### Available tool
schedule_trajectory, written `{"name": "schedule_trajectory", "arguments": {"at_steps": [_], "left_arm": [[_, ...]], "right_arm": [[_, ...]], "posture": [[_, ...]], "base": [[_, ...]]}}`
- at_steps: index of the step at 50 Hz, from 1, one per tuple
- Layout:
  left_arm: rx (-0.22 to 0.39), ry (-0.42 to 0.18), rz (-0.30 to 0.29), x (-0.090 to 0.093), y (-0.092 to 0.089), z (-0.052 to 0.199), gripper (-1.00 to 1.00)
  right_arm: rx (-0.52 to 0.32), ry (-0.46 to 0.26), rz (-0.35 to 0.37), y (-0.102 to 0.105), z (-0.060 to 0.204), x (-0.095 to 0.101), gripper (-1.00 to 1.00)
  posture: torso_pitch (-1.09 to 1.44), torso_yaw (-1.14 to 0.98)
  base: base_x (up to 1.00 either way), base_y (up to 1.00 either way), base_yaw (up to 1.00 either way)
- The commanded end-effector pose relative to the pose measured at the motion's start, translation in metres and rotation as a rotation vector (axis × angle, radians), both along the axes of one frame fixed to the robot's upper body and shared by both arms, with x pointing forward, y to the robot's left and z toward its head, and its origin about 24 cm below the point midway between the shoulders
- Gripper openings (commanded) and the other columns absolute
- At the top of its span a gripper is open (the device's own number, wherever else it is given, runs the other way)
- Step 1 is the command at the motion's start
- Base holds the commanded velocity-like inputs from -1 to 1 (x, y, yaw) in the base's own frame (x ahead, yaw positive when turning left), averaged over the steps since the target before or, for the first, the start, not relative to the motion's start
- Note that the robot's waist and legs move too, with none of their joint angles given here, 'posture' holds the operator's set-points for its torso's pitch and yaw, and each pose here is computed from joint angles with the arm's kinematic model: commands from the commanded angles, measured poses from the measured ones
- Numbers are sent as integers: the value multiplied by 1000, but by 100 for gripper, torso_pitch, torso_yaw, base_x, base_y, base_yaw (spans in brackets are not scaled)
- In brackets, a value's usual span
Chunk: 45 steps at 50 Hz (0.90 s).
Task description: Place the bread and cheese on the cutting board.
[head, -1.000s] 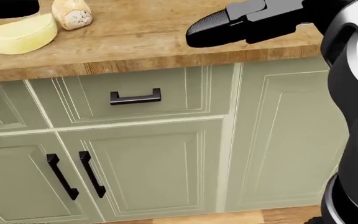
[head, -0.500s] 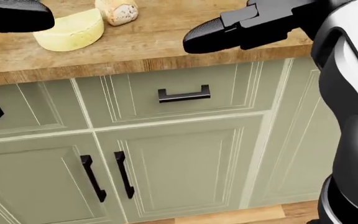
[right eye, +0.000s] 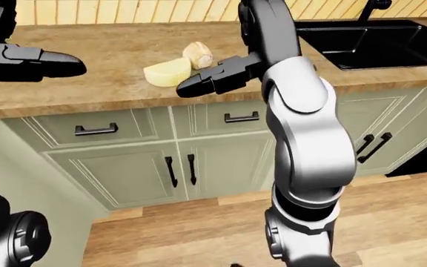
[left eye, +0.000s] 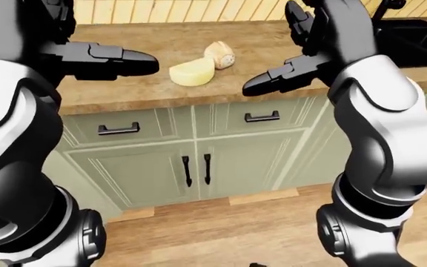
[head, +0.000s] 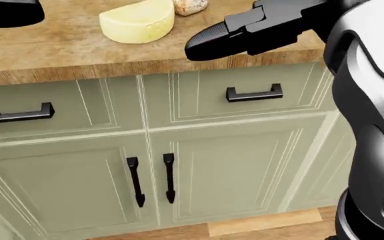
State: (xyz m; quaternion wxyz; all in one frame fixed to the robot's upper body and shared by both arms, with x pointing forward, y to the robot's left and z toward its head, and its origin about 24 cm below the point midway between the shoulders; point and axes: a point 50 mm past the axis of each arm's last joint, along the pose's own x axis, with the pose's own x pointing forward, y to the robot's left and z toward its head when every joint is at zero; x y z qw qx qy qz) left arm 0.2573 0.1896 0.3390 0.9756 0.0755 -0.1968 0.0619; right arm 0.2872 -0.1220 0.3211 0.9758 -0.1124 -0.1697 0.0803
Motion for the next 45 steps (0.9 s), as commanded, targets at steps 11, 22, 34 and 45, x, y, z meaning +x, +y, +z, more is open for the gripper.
{"name": "schedule_trajectory", "arguments": {"at_steps": [11, 22, 34, 45], "left_arm": [[18, -81, -21, -8, -5, 13, 100], [21, -77, -19, -6, -5, 11, 100], [16, -79, -18, -8, -4, 12, 100], [21, -79, -7, -6, -4, 11, 100]], "right_arm": [[6, -77, 6, -2, 14, -7, 100], [-17, -77, -8, -2, 12, -7, 100], [21, -93, 24, -1, 17, -12, 100], [7, -77, 10, 0, 14, -5, 100]], "posture": [[0, 0], [0, 0], [0, 0], [0, 0]], "base": [[29, 0, 0], [39, 0, 0], [39, 0, 0], [19, 0, 0]]}}
